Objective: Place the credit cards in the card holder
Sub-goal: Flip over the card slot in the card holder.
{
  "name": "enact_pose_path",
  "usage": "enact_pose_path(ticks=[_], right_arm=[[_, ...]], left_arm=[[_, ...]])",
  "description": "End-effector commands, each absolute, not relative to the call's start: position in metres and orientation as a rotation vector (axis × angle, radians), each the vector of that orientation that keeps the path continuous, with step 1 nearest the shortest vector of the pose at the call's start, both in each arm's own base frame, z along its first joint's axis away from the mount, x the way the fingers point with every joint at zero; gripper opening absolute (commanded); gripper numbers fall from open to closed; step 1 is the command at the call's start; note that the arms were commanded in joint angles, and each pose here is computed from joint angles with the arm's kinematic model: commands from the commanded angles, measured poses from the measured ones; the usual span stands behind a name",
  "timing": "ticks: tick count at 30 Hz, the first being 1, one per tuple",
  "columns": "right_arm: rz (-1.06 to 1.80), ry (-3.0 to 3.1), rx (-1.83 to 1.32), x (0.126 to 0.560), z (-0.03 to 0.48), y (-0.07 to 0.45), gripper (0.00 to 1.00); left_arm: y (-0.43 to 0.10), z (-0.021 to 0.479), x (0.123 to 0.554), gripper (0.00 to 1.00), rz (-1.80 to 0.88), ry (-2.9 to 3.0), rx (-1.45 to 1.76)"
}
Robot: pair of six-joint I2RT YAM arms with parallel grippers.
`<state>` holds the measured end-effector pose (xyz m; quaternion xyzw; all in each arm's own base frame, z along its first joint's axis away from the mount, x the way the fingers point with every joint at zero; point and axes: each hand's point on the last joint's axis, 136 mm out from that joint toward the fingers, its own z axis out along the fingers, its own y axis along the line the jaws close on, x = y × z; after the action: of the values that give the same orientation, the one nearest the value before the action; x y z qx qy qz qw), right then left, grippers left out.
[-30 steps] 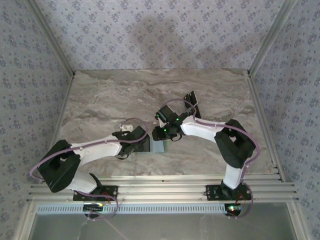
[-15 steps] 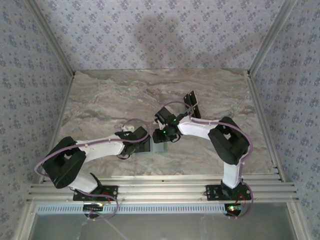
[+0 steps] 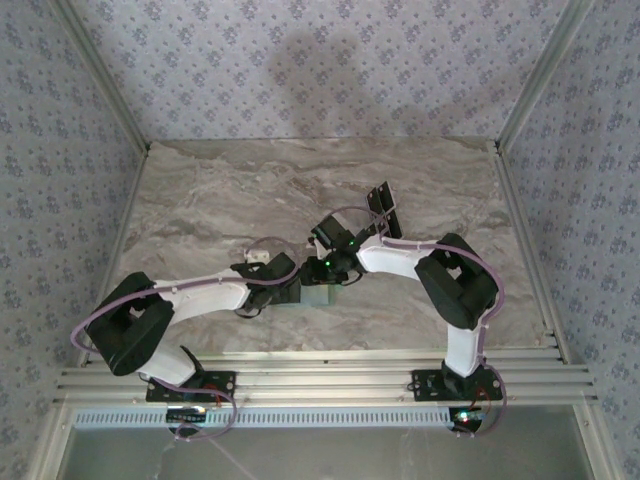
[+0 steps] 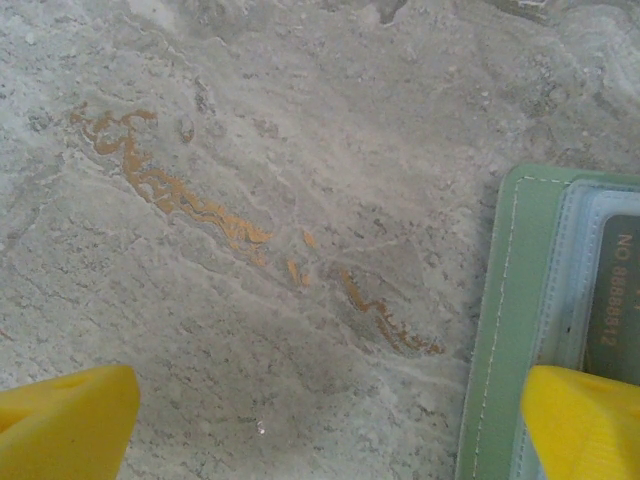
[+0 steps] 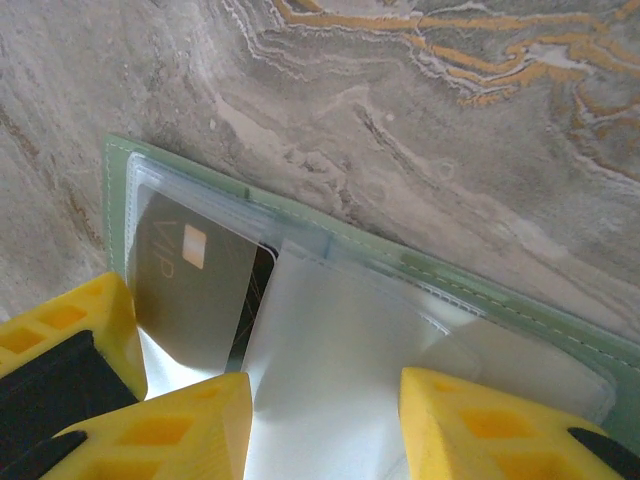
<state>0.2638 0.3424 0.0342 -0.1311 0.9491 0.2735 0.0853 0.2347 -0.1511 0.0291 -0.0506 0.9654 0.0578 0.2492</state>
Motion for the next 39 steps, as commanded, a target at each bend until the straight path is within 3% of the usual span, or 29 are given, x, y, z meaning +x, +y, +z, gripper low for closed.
enact_pose_path(ticks=[1, 8, 23, 39], right_arm=[[0.822, 2.872, -0.351, 0.258, 0.024, 0.338, 0.45], [0.831, 2.883, -0.286, 0.257, 0.021, 0.337, 0.45], [0.841, 2.887, -0.268, 0.256, 0.017, 0.337, 0.46], [0.862, 2.88, -0.267, 0.257, 0.021, 0.339, 0.47]], left_arm=[[-0.144, 0.032, 0.229, 0.99, 0.191, 2.63, -0.116], [-0.148, 0.055, 0.228, 0.99, 0.082, 2.58, -0.114], [-0.212, 0.073, 0.214, 0.99, -0.166, 2.477, 0.055], [-0.212, 0.04, 0.22, 0.99, 0.023, 2.521, 0.029]])
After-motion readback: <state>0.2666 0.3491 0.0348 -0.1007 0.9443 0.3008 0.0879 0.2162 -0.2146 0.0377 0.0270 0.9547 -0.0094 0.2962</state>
